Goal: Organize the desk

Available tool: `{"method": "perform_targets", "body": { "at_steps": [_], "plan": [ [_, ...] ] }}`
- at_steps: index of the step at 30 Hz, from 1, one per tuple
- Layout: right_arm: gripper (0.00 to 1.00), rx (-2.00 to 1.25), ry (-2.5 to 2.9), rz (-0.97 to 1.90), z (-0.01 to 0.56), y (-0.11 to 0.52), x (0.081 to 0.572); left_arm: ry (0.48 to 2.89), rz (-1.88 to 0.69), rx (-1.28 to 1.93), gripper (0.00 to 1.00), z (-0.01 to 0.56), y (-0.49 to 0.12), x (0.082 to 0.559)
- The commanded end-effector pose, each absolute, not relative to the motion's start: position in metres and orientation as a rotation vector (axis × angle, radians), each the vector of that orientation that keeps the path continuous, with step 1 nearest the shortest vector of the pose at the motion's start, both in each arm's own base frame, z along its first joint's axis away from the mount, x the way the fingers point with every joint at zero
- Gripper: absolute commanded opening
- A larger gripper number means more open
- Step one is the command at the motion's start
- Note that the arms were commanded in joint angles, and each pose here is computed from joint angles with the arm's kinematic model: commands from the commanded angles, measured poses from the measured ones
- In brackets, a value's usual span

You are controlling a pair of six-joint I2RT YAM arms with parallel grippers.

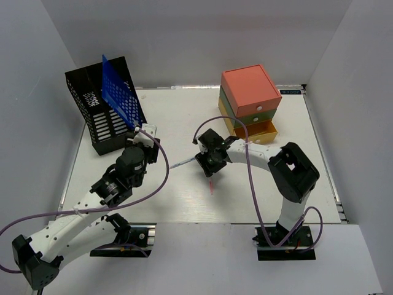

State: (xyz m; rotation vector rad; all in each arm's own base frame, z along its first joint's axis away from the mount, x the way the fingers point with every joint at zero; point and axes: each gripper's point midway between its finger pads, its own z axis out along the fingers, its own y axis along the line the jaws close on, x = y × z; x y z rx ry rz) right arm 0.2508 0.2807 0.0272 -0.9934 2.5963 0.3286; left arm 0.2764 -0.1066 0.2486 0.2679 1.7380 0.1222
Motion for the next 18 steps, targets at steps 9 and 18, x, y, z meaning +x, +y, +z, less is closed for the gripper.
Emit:
{"method": "perform_targets", "body": {
  "at_steps": [9, 18],
  "plan": [
    [0.40, -0.871, 2.587, 0.082, 0.006, 0.265, 0.258, 1.712, 0.124, 0.249, 0.69, 0.253, -0.103, 0.274],
    [0.09, -0.931, 2.680, 0.078, -0.010, 0.250, 0.245, 1.708, 0.111, 0.255, 0.69, 0.253, -0.105, 0.274]
  ]
}}
